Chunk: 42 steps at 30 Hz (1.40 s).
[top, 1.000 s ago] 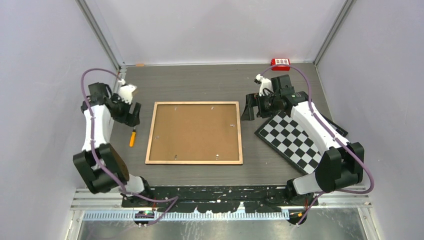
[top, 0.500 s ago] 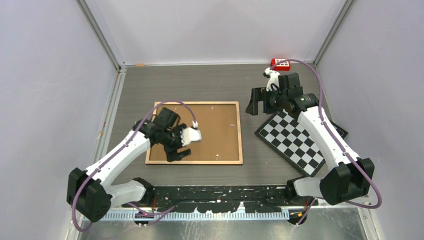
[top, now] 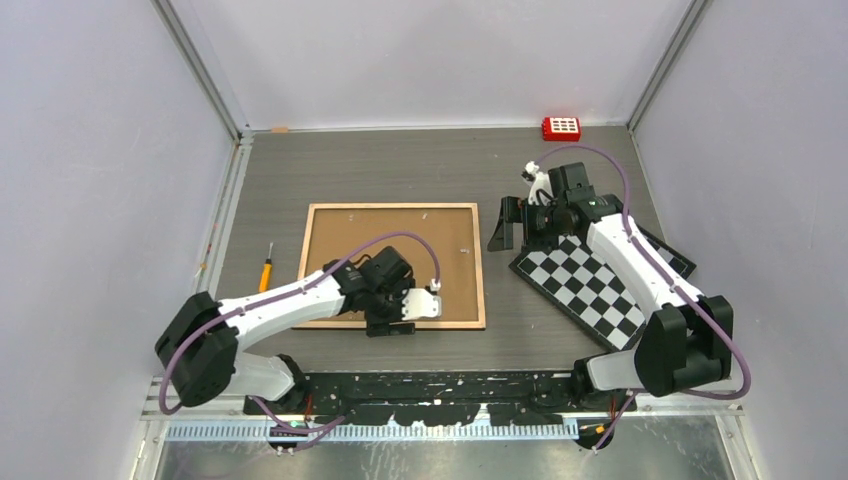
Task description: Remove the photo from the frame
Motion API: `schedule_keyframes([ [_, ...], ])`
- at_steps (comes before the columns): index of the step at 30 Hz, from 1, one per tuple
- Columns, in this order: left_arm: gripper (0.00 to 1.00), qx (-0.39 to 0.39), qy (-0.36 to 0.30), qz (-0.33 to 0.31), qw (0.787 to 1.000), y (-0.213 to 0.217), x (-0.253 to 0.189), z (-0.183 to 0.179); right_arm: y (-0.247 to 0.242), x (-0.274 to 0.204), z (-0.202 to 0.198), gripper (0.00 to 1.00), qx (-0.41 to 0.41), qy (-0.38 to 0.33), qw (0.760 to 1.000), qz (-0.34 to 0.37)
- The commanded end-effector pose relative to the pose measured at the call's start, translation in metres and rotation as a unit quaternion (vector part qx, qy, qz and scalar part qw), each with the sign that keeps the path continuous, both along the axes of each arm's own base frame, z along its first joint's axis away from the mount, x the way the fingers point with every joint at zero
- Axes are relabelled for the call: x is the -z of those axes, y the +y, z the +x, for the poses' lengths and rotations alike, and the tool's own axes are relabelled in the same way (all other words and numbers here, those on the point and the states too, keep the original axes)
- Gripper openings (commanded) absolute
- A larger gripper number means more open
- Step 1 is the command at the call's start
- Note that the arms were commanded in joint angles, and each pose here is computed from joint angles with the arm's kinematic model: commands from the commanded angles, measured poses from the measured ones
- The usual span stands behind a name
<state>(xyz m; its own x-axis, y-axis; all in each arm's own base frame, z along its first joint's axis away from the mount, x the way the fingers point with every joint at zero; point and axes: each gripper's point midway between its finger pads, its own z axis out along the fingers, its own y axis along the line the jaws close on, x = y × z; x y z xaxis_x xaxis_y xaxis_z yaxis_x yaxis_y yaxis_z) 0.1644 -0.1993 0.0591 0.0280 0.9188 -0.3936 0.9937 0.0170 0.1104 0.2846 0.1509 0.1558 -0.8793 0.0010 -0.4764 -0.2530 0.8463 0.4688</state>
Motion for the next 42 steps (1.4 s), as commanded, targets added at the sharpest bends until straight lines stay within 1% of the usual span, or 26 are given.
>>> schedule_keyframes([
  [1,0.65,0.017,-0.038,-0.003,0.999,-0.023,0.012,0.010,0.005,0.009,-0.006,1.00,-0.005,0.025,0.999,0.026],
  [7,0.59,0.036,-0.041,0.029,0.998,-0.032,0.037,0.008,0.007,0.027,-0.013,1.00,-0.015,0.063,0.997,0.035],
  [14,0.35,0.051,-0.031,0.059,0.996,-0.031,0.055,0.001,0.012,0.047,-0.021,1.00,-0.016,0.100,0.993,0.055],
  [18,0.15,0.053,-0.033,0.047,0.997,-0.038,0.044,0.003,0.014,0.056,-0.023,1.00,-0.015,0.112,0.992,0.062],
  [20,0.04,0.051,-0.038,0.039,0.997,-0.042,0.035,0.006,0.016,0.059,-0.024,1.00,-0.017,0.117,0.991,0.070],
  [21,0.00,0.048,-0.042,0.031,0.997,-0.045,0.030,0.007,0.017,0.060,-0.024,0.99,-0.016,0.121,0.990,0.074],
  [36,0.00,0.050,-0.072,-0.087,0.992,-0.076,-0.052,0.017,0.035,0.083,-0.044,0.96,-0.019,0.188,0.971,0.145],
  [38,0.00,0.053,-0.074,-0.098,0.991,-0.079,-0.059,0.017,0.040,0.082,-0.044,0.94,-0.016,0.199,0.966,0.166],
  [42,0.00,0.046,-0.084,-0.113,0.989,-0.081,-0.071,0.023,0.052,0.074,-0.041,0.87,-0.013,0.228,0.949,0.216],
])
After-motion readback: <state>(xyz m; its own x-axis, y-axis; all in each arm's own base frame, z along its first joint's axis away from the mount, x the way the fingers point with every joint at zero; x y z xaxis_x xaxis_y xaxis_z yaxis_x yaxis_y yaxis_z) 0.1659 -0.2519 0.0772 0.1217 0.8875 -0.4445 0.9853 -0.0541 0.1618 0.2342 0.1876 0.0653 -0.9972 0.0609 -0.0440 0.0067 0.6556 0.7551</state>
